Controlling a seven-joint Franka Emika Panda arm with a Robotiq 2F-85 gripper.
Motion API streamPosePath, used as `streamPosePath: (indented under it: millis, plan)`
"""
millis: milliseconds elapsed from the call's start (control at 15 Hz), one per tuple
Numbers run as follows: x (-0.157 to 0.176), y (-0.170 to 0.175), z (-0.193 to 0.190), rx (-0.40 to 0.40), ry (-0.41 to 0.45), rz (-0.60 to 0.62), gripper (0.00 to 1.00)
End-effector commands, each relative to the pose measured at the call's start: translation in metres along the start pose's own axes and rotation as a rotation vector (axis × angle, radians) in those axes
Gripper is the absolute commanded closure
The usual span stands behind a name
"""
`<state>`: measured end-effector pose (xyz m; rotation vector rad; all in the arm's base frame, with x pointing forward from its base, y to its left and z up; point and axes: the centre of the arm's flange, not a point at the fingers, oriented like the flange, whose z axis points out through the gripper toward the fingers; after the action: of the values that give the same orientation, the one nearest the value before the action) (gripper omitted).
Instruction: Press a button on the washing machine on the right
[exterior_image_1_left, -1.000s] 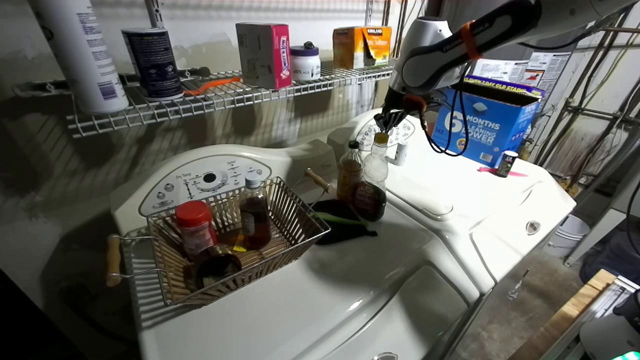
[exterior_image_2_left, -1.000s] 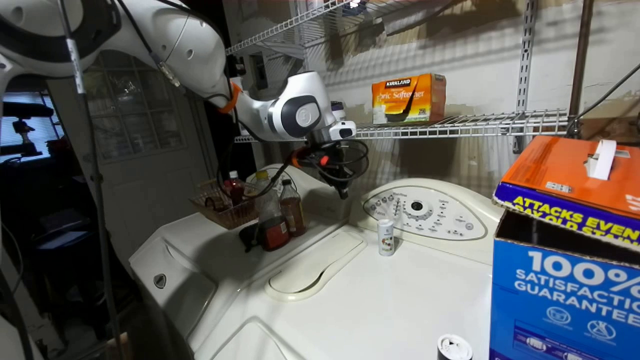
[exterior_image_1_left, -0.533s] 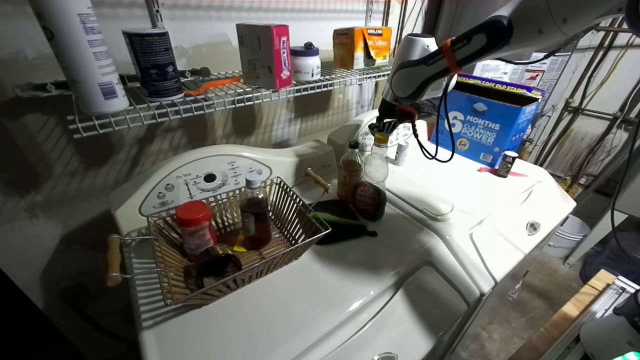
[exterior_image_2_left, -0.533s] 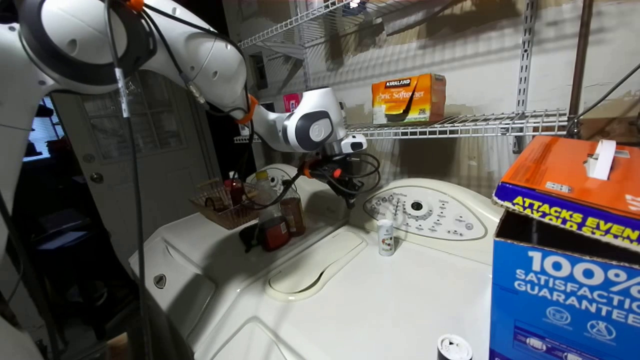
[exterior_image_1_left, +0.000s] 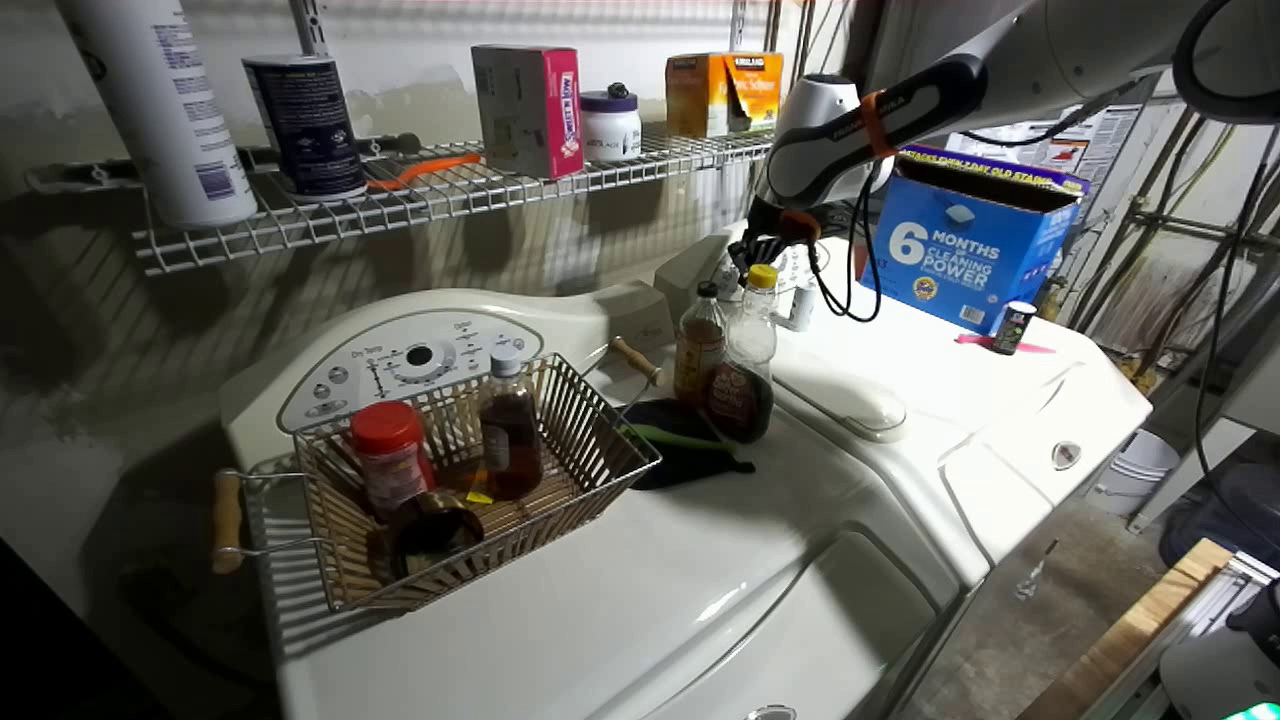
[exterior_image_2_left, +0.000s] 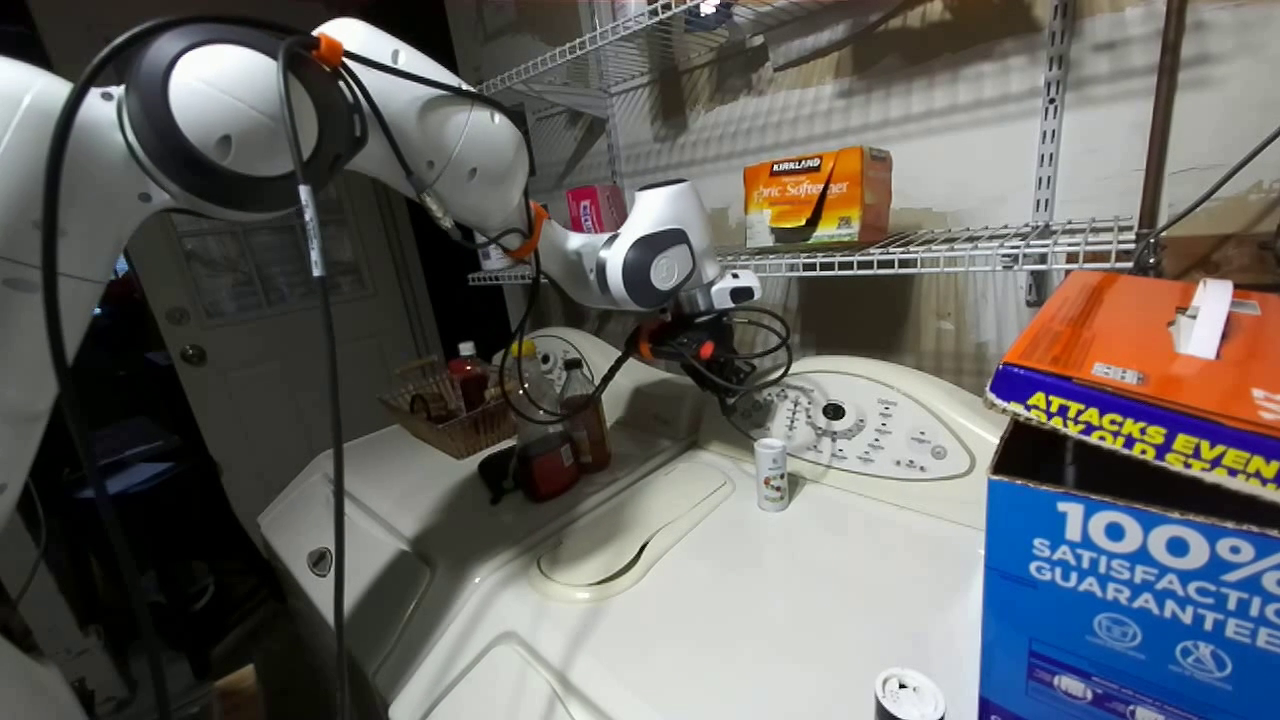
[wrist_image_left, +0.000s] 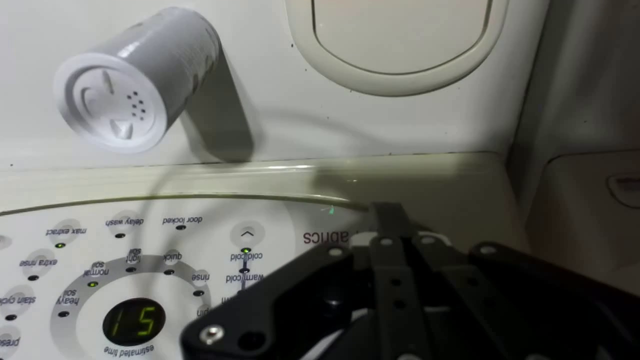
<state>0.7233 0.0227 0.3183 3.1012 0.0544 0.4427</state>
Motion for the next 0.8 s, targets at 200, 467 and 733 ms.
streamPosePath:
  millis: [200, 467, 733]
  plan:
    - [0.032, 0.002, 0.021, 0.029, 0.004, 0.0, 1.0]
    - [0.037, 0.002, 0.03, 0.032, -0.003, 0.005, 1.0]
    - [0.042, 0.002, 0.035, 0.031, -0.003, 0.007, 1.0]
